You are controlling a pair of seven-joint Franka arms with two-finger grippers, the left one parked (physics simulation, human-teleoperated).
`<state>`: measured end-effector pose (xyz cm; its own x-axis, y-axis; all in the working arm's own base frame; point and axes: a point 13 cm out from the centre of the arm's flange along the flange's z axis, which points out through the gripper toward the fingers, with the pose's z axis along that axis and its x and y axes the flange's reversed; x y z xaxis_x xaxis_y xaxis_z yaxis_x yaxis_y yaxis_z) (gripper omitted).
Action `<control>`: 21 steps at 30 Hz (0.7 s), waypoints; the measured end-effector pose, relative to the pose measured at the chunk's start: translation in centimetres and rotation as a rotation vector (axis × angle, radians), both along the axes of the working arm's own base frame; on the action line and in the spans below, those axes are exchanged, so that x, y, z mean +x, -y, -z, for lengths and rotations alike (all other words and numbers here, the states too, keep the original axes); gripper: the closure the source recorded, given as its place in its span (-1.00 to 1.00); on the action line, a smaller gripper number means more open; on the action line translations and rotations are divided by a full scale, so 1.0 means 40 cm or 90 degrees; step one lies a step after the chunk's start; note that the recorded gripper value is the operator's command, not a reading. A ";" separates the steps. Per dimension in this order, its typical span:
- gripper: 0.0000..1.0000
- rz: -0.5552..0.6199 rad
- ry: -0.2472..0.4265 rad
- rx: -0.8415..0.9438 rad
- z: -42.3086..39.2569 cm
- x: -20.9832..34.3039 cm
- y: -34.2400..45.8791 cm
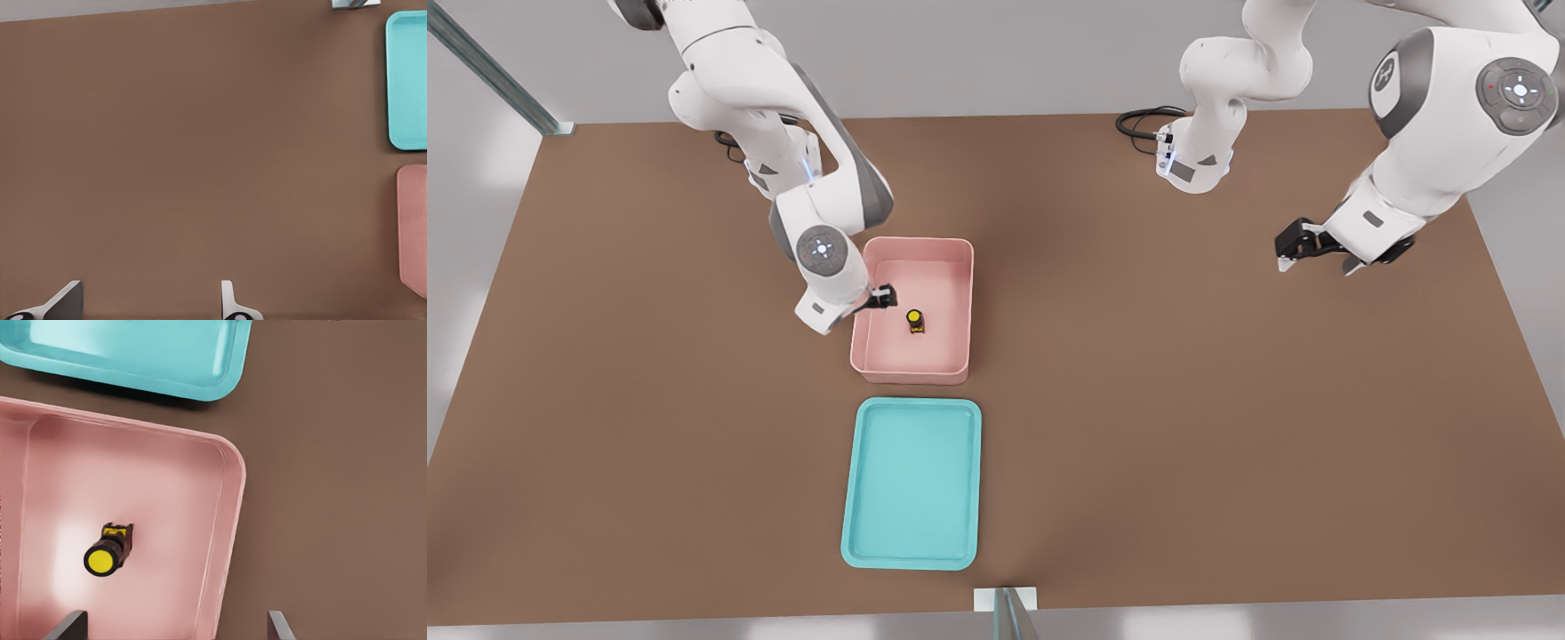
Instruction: The left arm remains still, and the right arm places the button from the box into the tray
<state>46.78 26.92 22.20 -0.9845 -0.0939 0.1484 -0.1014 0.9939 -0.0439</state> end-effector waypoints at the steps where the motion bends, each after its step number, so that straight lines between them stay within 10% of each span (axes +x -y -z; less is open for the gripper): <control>1: -1.00 0.014 0.009 0.006 0.007 0.009 -0.001; 21: -1.00 0.101 0.082 0.086 0.245 -0.107 -0.161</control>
